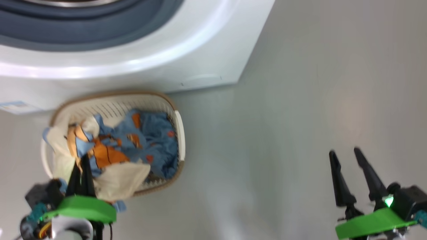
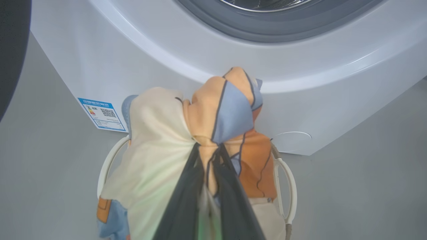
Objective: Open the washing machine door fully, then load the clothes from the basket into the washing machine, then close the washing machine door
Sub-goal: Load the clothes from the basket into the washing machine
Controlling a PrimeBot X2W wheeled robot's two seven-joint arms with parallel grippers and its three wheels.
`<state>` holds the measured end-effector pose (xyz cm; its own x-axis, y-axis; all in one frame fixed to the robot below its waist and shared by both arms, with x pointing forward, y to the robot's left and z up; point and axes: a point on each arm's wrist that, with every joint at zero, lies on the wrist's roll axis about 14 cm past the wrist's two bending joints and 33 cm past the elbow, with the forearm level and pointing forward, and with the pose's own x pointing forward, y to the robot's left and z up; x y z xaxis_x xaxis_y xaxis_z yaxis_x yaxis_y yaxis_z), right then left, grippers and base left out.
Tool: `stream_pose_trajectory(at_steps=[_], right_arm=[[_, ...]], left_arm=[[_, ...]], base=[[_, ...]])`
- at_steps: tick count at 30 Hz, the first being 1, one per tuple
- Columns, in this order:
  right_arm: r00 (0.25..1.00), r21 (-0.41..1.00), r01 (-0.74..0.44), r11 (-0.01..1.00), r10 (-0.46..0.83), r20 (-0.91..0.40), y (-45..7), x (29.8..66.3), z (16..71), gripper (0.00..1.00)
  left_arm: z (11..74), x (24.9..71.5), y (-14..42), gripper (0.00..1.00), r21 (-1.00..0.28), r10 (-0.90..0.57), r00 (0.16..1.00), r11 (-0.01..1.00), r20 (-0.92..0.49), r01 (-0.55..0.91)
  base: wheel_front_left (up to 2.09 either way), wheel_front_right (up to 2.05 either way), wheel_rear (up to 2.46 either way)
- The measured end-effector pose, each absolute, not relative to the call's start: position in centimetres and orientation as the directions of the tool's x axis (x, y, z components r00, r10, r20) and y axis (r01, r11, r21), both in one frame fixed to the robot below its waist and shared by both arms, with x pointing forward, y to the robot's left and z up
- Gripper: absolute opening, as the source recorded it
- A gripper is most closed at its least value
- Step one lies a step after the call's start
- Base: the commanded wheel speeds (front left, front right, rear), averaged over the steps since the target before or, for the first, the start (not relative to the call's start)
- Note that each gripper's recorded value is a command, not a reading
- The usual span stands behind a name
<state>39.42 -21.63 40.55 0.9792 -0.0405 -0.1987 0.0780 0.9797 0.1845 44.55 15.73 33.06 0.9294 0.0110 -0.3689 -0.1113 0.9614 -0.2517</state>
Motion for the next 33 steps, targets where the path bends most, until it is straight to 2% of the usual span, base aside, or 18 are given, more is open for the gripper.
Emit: stream_pose_trajectory(at_steps=[16,21,33], right_arm=[[0.995,0.185,0.015,0.983,0.005,-0.105,-20.3,34.2,45.0,1.0],[0.997,0.179,-0.022,0.984,0.034,-0.065,-19.5,32.7,46.4,1.0],[0.997,0.176,-0.076,0.981,0.071,0.032,-18.4,31.9,49.1,1.0]], left_arm=[[43.4,36.9,17.5,0.0,-0.3,0.073,0.985,0.946,-0.158,-0.118],[47.2,35.0,18.2,0.0,-0.311,0.101,0.994,0.944,-0.048,-0.11],[50.6,31.8,19.3,0.0,-0.292,0.133,0.989,0.95,0.064,-0.109]], base=[[0.0,0.0,0.0],[0.0,0.0,0.0],[0.0,0.0,0.0]])
